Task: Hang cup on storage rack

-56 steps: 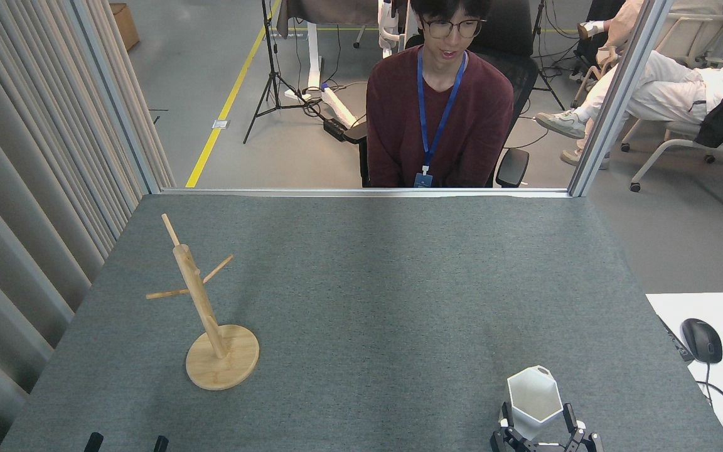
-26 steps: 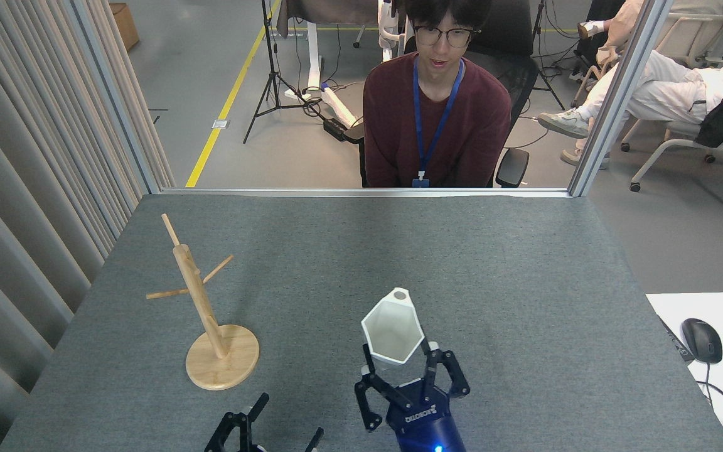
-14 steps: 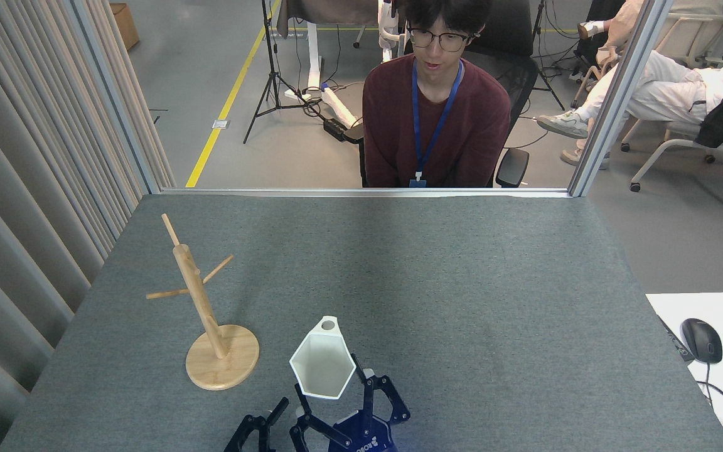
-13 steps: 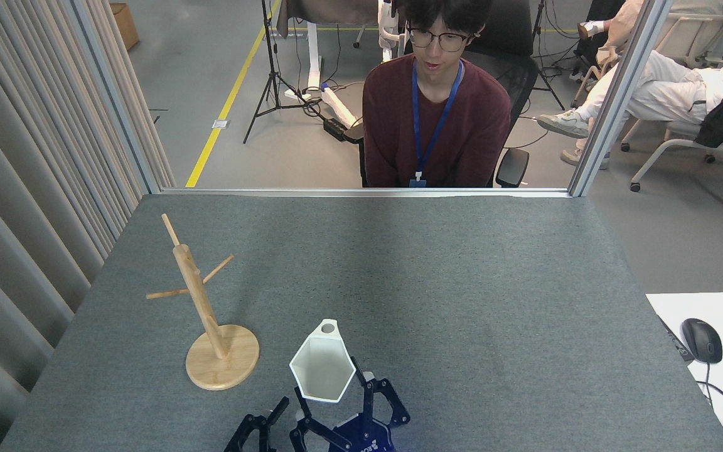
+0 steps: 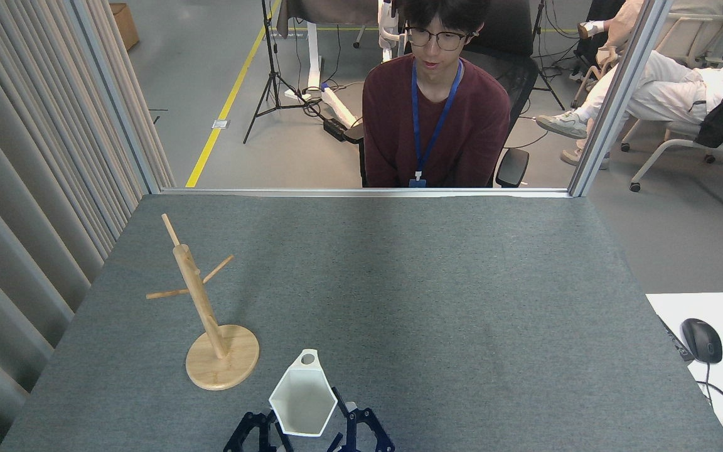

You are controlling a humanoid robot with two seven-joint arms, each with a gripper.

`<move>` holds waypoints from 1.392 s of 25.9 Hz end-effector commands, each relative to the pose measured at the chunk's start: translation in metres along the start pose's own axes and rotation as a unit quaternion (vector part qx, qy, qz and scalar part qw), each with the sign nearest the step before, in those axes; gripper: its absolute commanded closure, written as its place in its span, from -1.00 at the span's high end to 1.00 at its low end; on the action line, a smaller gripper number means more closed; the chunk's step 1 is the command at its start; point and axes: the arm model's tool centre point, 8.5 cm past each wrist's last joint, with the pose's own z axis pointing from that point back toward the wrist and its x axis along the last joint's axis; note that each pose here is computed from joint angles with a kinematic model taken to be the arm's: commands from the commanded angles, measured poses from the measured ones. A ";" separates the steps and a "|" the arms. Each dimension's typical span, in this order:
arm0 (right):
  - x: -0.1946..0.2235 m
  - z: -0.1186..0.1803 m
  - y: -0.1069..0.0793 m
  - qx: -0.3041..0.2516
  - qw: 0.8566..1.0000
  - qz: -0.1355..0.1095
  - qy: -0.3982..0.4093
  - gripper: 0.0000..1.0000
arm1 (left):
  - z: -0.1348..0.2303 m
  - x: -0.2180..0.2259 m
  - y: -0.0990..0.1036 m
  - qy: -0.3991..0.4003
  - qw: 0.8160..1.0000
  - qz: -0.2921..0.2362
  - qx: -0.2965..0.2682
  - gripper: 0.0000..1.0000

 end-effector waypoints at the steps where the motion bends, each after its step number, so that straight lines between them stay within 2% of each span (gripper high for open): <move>1: 0.009 0.002 -0.001 -0.002 1.000 0.003 -0.014 0.20 | -0.001 -0.001 0.001 0.000 1.000 0.000 0.002 0.99; 2: 0.011 0.004 -0.001 -0.001 1.000 0.004 -0.016 0.20 | -0.001 -0.001 0.001 0.001 1.000 0.000 0.006 0.92; 4: 0.014 0.005 -0.001 -0.001 1.000 0.003 -0.021 0.20 | -0.002 -0.002 0.005 -0.001 1.000 -0.001 0.012 0.44; 6: 0.014 0.006 -0.001 -0.001 1.000 0.002 -0.021 0.21 | -0.001 -0.003 0.005 -0.003 1.000 -0.005 0.010 -0.29; 7: 0.015 0.007 -0.001 0.000 1.000 0.002 -0.021 0.21 | -0.002 -0.004 0.005 -0.001 1.000 -0.006 0.009 -0.39; 9: 0.014 0.006 -0.002 -0.002 1.000 0.003 -0.020 0.22 | -0.002 -0.005 0.005 -0.002 1.000 -0.007 0.008 -0.40; 10: 0.013 0.006 -0.002 -0.003 1.000 0.003 -0.020 0.31 | -0.002 -0.004 0.005 -0.001 1.000 -0.006 0.007 -0.39; 12: 0.011 0.004 -0.008 -0.014 1.000 0.002 -0.016 0.98 | -0.002 -0.005 0.005 -0.002 1.000 -0.007 0.007 -0.39; 21: 0.019 -0.007 -0.078 -0.126 0.991 -0.023 -0.040 0.98 | -0.002 -0.005 0.005 -0.003 1.000 -0.008 0.008 -0.38; 23: -0.010 -0.020 -0.083 -0.136 0.990 -0.031 0.023 0.98 | -0.002 -0.005 0.005 -0.002 1.000 -0.008 0.008 -0.38; 24: -0.047 -0.030 -0.082 -0.138 0.985 -0.036 0.097 0.98 | -0.003 -0.005 0.006 -0.002 1.000 -0.007 0.008 -0.38; 25: -0.085 -0.035 -0.078 -0.133 0.976 -0.052 0.167 0.98 | -0.002 -0.004 0.006 -0.001 1.000 -0.007 0.009 -0.38; 27: -0.139 -0.027 -0.054 -0.092 0.959 -0.096 0.250 0.98 | 0.000 -0.006 0.005 0.004 1.000 -0.007 0.007 -0.38; 28: -0.150 -0.018 -0.039 -0.066 0.959 -0.096 0.258 0.98 | 0.000 -0.007 0.005 0.007 1.000 -0.008 0.007 -0.38; 29: -0.152 -0.008 -0.024 -0.040 0.968 -0.069 0.240 0.98 | 0.002 -0.010 0.004 0.016 1.000 -0.010 0.005 -0.38; 30: -0.151 0.015 -0.006 -0.005 0.978 -0.022 0.208 0.98 | 0.005 -0.018 0.004 0.032 0.999 -0.017 0.004 -0.38; 31: -0.149 0.042 0.011 0.033 0.983 0.012 0.179 0.98 | 0.010 -0.026 0.003 0.047 0.999 -0.023 0.000 -0.38; 32: -0.142 0.064 0.022 0.059 0.985 0.016 0.159 0.98 | 0.013 -0.033 0.002 0.060 0.998 -0.029 -0.003 -0.38; 33: -0.133 0.078 0.029 0.076 0.986 0.006 0.150 0.98 | 0.017 -0.041 0.002 0.074 0.997 -0.035 -0.005 -0.38; 36: -0.128 0.089 0.033 0.087 0.984 0.000 0.153 0.98 | 0.034 -0.078 0.001 0.136 0.988 -0.063 -0.018 -0.38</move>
